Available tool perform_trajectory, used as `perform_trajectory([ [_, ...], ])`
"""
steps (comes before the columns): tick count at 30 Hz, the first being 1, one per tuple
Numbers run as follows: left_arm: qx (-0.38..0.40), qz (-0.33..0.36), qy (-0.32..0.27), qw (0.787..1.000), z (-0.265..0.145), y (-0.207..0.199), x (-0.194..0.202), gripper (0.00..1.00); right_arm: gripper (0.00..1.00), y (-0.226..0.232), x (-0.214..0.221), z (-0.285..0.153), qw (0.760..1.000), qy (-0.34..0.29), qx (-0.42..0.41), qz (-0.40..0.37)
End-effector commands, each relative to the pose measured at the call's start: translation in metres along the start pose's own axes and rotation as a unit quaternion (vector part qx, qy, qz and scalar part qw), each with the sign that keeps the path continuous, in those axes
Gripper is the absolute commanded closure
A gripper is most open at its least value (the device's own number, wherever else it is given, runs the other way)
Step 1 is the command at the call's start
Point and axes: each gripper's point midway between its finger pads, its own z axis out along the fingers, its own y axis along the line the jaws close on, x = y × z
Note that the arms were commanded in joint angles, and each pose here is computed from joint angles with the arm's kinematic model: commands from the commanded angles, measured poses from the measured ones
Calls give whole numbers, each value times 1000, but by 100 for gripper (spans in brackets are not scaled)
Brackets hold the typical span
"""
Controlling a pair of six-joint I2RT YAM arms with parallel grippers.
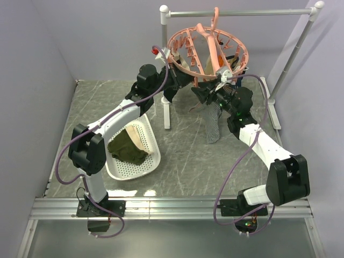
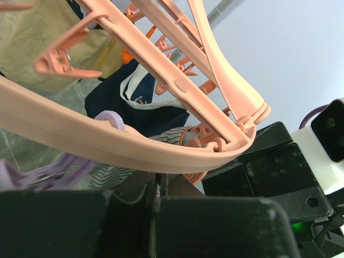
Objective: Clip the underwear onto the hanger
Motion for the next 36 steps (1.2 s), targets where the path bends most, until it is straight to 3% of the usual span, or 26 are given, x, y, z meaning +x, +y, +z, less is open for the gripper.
perform_trajectory([
  [1,35,6,-7,999,-2,-36,-11,100,56,-6,-44,9,998,-54,14,-39],
  [3,34,4,-5,999,-3,-36,-9,100,59,-9,-45,10,997,-55,19,-53],
  [5,33,4,-3,999,-4,-36,-8,100,68,-9,-47,10,996,-58,19,-59],
  [9,32,4,-9,999,-8,-38,-12,85,93,-8,-47,10,996,-58,13,-63],
  [11,32,-18,-17,999,-13,-37,-16,78,99,-7,-46,10,996,-57,12,-62],
  [12,31,-23,-20,999,-16,-32,-20,69,100,-7,-47,10,996,-59,12,-63],
  [15,34,-16,-35,999,-28,-32,-30,56,100,-5,-47,9,996,-60,9,-61],
  [24,64,15,-36,997,-45,-45,-26,34,100,-1,-51,9,996,-64,-3,-59],
  [36,24,60,-66,996,-12,-46,-34,34,100,3,-53,7,996,-61,-11,-64],
])
